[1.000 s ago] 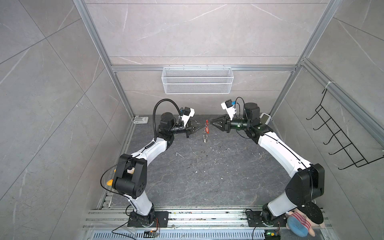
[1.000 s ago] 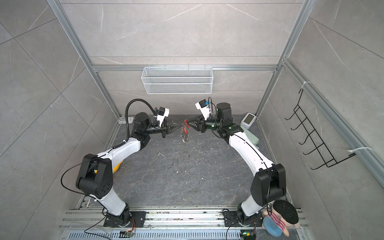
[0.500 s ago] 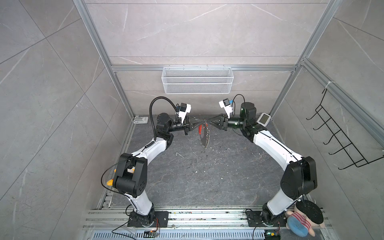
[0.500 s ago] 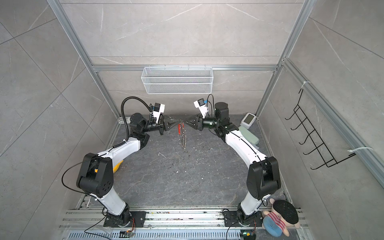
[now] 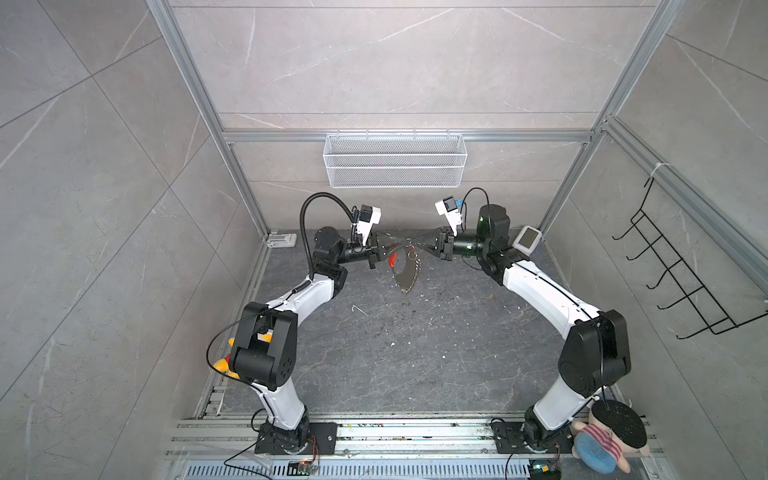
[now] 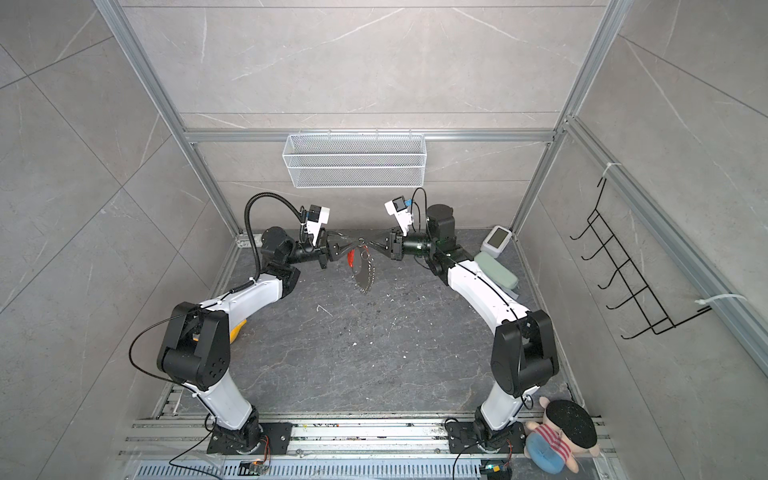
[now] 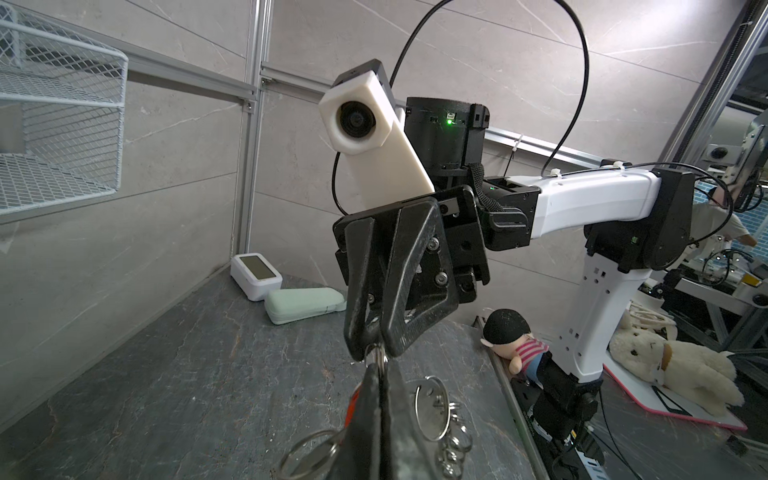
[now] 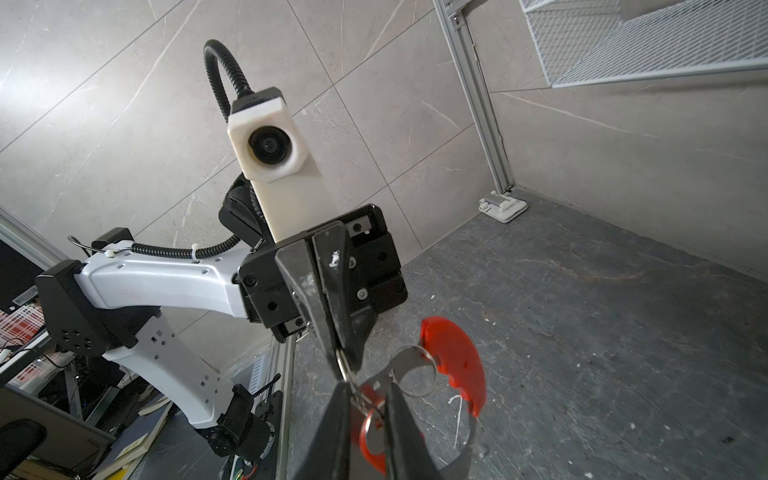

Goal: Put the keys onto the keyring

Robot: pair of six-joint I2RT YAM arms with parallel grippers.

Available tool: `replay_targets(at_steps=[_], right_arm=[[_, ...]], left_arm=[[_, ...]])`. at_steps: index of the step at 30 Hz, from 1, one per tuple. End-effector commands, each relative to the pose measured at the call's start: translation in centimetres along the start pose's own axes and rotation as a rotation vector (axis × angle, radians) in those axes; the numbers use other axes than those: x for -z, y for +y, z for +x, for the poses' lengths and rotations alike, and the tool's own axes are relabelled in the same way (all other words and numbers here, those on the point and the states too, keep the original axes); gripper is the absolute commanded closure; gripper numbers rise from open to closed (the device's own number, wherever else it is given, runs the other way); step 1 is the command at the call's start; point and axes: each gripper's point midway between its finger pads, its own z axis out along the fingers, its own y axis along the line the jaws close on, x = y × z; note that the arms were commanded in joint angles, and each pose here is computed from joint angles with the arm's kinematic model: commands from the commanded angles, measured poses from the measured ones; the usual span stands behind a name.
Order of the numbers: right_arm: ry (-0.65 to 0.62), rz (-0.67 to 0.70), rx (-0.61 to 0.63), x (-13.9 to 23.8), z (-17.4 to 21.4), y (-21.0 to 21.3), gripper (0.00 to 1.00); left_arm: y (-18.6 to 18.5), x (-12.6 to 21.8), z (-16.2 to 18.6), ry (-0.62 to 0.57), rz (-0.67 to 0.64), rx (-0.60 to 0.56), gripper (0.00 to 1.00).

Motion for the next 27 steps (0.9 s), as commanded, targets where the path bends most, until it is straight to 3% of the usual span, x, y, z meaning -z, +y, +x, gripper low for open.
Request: replay_targets(at_steps=[1, 8, 19, 25, 27], right_arm=[[0.003, -0.023, -0.001, -0.4, 0.3, 0.3, 0.86], [-0.004, -0.026, -0.003, -0.4, 0.3, 0.4, 1.0], [-0.005, -0.033, 0.002, -1.0, 0.0, 1.0, 1.0], [-0.011, 0.007, 0.026, -0.1, -0.2, 1.1, 0.71], [-0.013, 0.006, 0.034, 0.1, -0.4, 1.3, 0.66]], left_arm=[[-1.0, 0.2, -4.0, -0.081, 0.013, -0.131, 1.0], [-0.8, 0.7, -4.8, -0.126, -0.009, -0.155, 1.0], [-1.0, 0.8, -4.8, -0.166, 0.011, -0.189, 1.0], [-0.8, 1.1, -5.2, -0.169, 0.009, -0.169, 1.0], [-0.8, 1.0, -5.2, -0.163, 0.017, -0.161, 1.0]])
